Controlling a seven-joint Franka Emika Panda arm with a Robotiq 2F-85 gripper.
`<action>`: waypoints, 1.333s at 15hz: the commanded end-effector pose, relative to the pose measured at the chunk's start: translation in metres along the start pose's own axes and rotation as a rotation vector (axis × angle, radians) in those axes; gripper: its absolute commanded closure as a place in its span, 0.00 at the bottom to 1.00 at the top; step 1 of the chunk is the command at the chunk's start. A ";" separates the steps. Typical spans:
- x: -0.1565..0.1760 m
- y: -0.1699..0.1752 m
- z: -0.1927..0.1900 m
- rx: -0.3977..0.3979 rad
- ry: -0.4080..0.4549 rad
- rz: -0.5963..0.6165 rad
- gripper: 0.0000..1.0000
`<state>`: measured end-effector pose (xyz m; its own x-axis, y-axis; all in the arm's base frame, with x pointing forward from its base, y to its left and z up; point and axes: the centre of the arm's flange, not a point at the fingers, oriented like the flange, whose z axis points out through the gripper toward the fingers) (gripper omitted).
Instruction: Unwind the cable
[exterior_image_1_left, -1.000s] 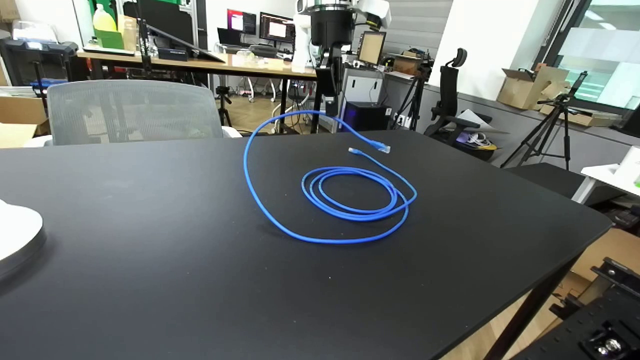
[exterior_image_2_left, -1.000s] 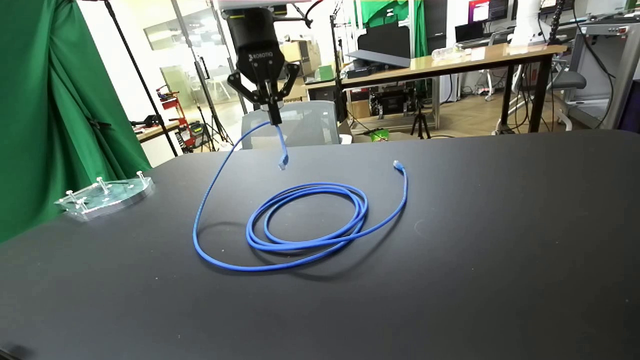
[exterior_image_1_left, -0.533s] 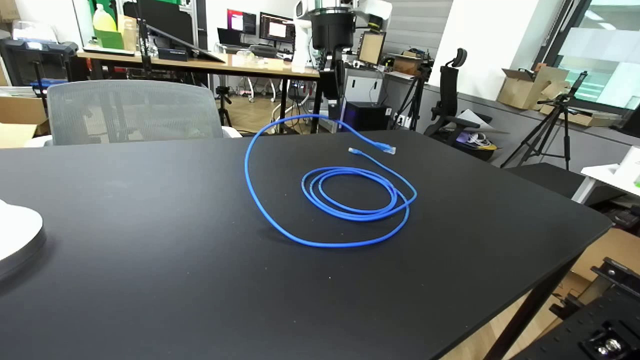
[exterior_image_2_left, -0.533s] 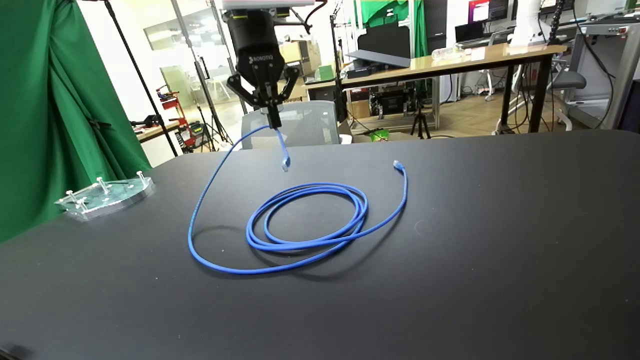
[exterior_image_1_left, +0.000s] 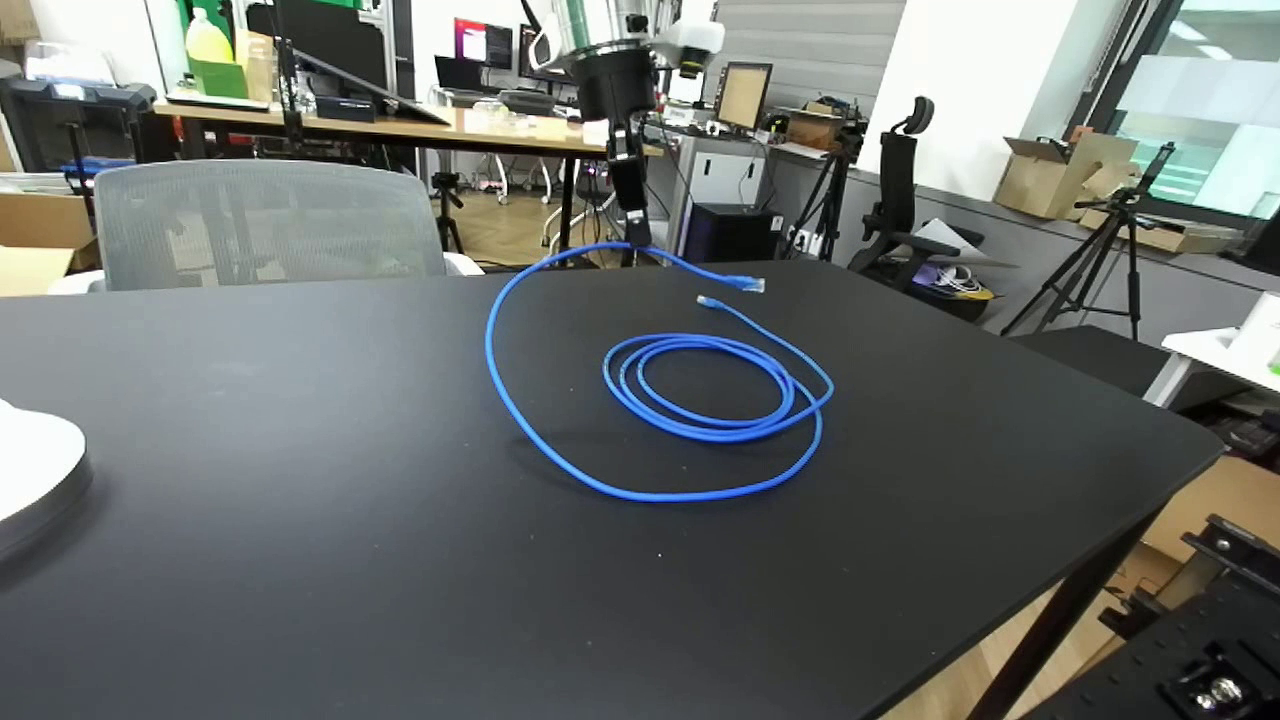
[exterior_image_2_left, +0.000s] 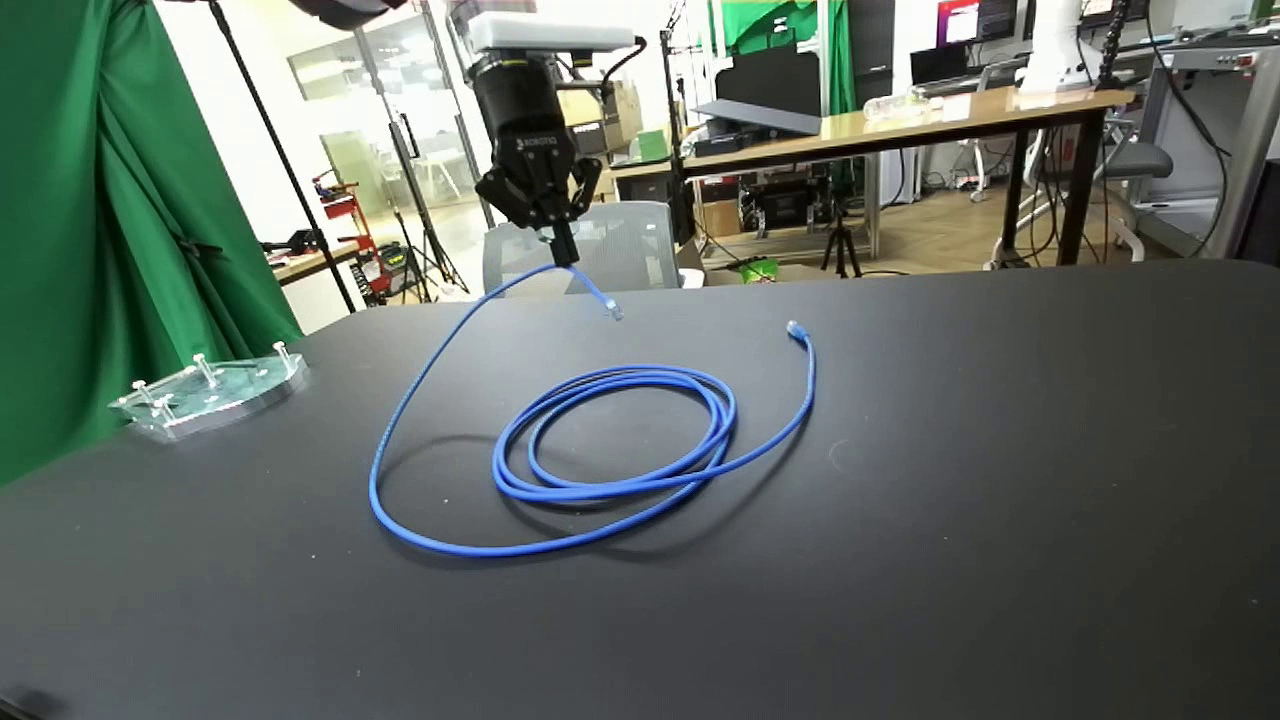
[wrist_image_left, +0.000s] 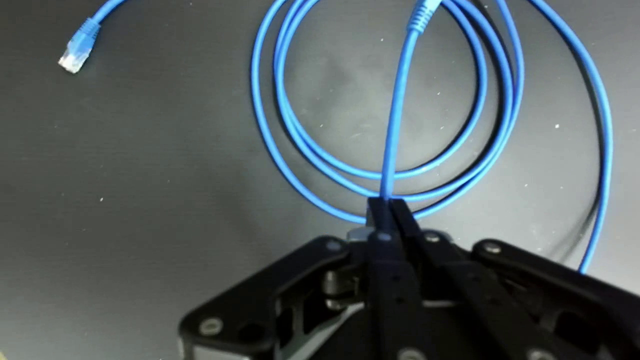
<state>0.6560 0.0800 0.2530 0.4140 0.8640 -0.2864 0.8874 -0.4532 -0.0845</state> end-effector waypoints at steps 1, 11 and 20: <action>0.039 0.035 -0.008 -0.034 0.053 0.028 0.99; 0.081 0.070 0.012 -0.041 0.235 0.149 0.99; 0.081 0.072 0.022 0.007 0.203 0.176 0.38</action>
<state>0.7409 0.1111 0.1920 0.5664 0.8195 -0.0873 0.8196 -0.5712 -0.0453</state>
